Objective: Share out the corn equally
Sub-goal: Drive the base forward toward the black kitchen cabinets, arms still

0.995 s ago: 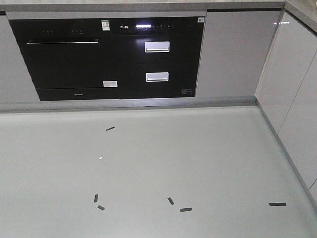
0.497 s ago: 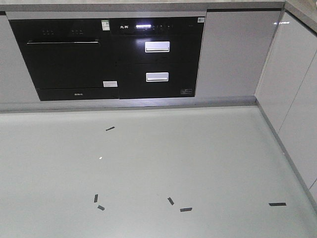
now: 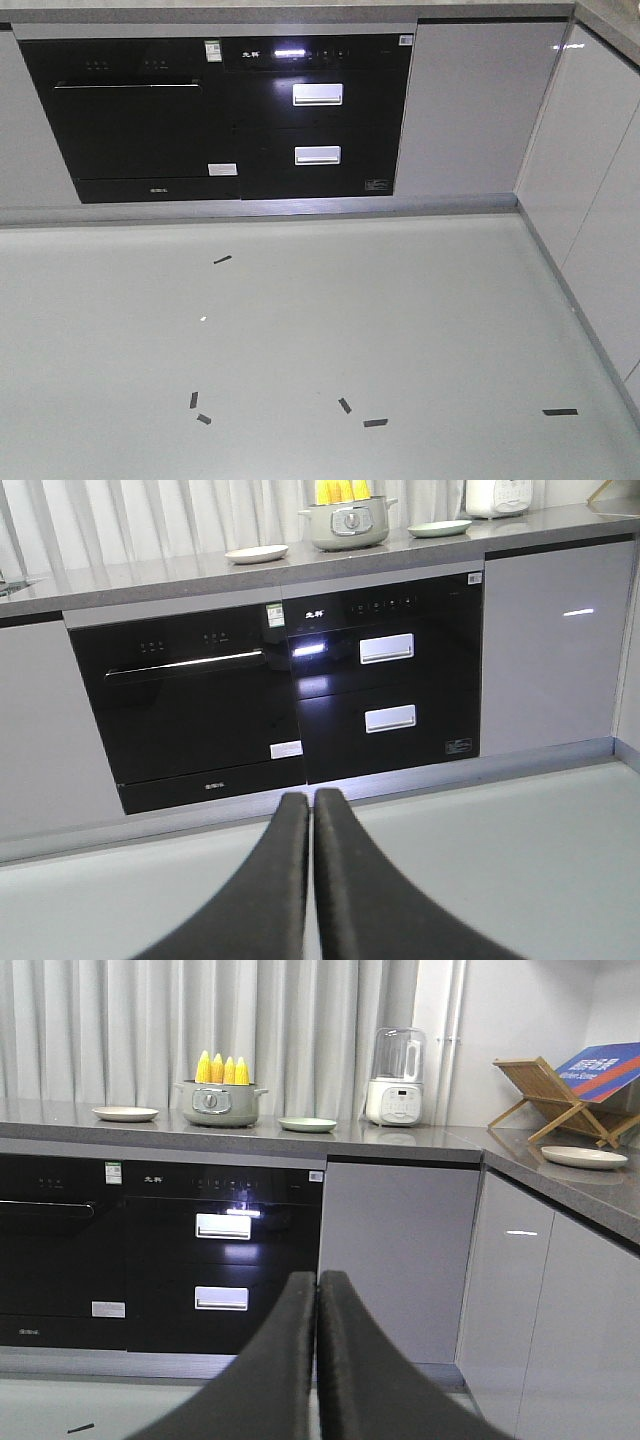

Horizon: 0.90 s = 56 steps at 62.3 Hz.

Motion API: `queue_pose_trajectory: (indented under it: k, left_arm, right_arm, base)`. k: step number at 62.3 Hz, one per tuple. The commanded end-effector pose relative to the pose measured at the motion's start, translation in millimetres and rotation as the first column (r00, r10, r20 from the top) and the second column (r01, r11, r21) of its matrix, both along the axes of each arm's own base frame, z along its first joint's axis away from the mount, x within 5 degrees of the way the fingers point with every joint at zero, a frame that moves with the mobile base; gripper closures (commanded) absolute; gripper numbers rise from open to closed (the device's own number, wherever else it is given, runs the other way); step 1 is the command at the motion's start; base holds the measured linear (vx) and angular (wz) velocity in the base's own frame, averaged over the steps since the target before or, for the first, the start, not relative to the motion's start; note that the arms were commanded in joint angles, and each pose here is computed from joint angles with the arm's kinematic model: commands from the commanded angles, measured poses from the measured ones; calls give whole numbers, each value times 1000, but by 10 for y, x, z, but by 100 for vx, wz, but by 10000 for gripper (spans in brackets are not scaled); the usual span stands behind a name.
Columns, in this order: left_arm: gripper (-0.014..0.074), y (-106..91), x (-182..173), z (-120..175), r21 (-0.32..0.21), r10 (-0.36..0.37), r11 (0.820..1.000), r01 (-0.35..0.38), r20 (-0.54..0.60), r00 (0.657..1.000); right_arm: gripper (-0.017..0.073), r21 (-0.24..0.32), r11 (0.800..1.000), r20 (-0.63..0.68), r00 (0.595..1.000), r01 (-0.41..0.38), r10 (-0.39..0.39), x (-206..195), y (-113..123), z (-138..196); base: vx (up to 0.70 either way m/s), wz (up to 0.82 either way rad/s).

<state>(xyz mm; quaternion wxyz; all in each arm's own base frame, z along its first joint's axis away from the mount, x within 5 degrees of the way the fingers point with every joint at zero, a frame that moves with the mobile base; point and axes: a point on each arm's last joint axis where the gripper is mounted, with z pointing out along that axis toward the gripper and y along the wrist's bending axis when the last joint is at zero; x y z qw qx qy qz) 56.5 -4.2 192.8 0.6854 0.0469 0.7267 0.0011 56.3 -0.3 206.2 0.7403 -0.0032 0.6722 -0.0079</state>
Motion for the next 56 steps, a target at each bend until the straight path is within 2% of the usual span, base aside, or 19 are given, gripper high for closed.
queue_pose_trajectory:
  k: [1, 56]
  left_arm:
    - [600, 9, -9, 59, -17, 11, 1000, -9, 79, 997]
    - [600, 9, -9, 59, -17, 11, 1000, -9, 79, 997]
  right_arm:
    - [564, -12, 1000, 73, 997, 2, -1, -7, 1, 41]
    - [564, -12, 1000, 73, 997, 2, -1, -7, 1, 41]
  base:
    - [0, 0]
    - [1, 0]
